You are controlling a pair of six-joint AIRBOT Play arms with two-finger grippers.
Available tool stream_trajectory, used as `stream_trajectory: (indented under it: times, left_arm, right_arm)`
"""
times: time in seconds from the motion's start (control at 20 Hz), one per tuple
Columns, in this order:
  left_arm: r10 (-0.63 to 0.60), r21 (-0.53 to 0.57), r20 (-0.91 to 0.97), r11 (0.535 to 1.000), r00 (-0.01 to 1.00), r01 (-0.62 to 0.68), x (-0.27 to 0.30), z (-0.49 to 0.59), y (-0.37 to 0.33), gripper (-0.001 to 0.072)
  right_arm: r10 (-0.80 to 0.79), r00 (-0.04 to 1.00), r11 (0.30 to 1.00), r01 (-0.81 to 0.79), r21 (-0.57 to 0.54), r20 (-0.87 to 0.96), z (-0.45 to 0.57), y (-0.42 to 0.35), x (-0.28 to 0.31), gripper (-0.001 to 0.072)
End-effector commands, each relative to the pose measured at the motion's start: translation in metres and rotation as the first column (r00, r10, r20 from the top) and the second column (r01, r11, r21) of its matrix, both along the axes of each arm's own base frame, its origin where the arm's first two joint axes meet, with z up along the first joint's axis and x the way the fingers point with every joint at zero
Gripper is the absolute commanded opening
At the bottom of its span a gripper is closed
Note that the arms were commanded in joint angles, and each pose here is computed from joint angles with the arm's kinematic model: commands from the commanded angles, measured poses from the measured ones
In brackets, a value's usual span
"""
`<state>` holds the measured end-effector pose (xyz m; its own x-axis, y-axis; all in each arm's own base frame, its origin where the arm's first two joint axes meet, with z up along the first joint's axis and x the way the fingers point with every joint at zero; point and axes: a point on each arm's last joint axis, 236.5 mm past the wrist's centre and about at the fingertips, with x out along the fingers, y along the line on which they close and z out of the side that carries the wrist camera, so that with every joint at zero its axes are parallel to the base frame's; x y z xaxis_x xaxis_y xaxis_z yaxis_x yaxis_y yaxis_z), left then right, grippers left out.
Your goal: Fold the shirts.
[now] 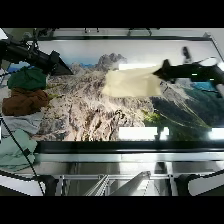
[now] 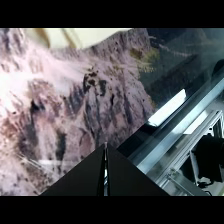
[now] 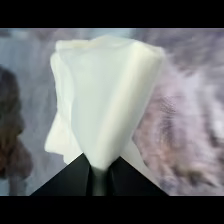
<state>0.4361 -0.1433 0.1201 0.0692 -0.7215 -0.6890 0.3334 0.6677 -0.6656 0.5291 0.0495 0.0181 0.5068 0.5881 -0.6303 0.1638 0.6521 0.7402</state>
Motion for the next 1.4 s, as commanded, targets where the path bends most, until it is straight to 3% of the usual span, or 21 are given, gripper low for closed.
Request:
stream_trajectory:
  times: [0.0,0.2,0.3,0.7,0.9,0.95,1.0,1.05,1.15,1.25,1.3,1.35]
  left_arm:
    - [-0.001,0.001,-0.005,1.0,1.0,0.001,-0.001,0.0,0.0,0.0018]
    - [0.002,0.0,-0.002,1.0,1.0,-0.002,0.0,0.0,0.0,0.0019]
    - [0.0,0.0,-0.004,1.0,1.0,0.0,-0.001,0.0,0.0,0.0018]
    - [-0.021,-0.001,-0.026,1.0,0.999,0.021,-0.007,0.0,-0.017,0.0019]
    - [-0.087,0.0,-0.026,0.996,0.996,0.087,-0.019,0.0,-0.045,0.0019]
    - [-0.098,0.0,-0.026,0.995,0.995,0.098,-0.021,0.0,-0.05,0.0019]
    - [-0.106,-0.001,-0.025,0.994,0.994,0.106,-0.022,0.0,-0.053,0.0019]
    - [-0.112,-0.001,-0.025,0.994,0.993,0.112,-0.023,0.0,-0.056,0.0019]
    - [-0.112,-0.001,-0.024,0.994,0.993,0.112,-0.023,0.0,-0.055,0.0018]
    - [-0.104,-0.002,-0.021,0.995,0.994,0.104,-0.021,0.0,-0.051,0.0018]
    - [-0.098,-0.002,-0.016,0.995,0.995,0.098,-0.019,0.001,-0.048,0.0018]
    - [-0.096,0.0,0.004,0.995,0.995,0.096,-0.016,0.005,-0.044,0.0018]
  right_arm:
    - [-0.324,0.938,0.922,0.284,-0.263,-0.125,-0.004,-0.186,-0.072,0.0015]
    - [-0.626,0.766,0.75,0.54,-0.382,-0.147,0.002,-0.323,-0.198,0.0016]
    - [-0.686,0.7,0.708,0.583,-0.398,-0.196,-0.016,-0.355,-0.256,0.0017]
    - [-0.761,0.476,0.644,0.642,-0.416,-0.441,-0.104,-0.356,-0.402,0.0017]
    - [-0.811,0.349,0.551,0.726,-0.411,-0.47,-0.108,-0.341,-0.444,0.0037]
    - [-0.812,0.336,0.542,0.737,-0.404,-0.477,-0.105,-0.34,-0.45,0.0215]
    - [-0.802,0.337,0.55,0.739,-0.39,-0.493,-0.1,-0.337,-0.453,0.0549]
    - [-0.787,0.346,0.566,0.734,-0.375,-0.51,-0.095,-0.334,-0.454,0.0672]
    - [-0.745,0.369,0.61,0.715,-0.343,-0.555,-0.075,-0.326,-0.455,0.0651]
    - [-0.717,0.364,0.619,0.725,-0.301,-0.595,-0.051,-0.32,-0.451,0.0455]
    - [-0.709,0.394,0.624,0.737,-0.261,-0.585,-0.038,-0.318,-0.437,0.0403]
    - [-0.714,0.444,0.625,0.752,-0.208,-0.542,-0.025,-0.318,-0.413,0.0204]
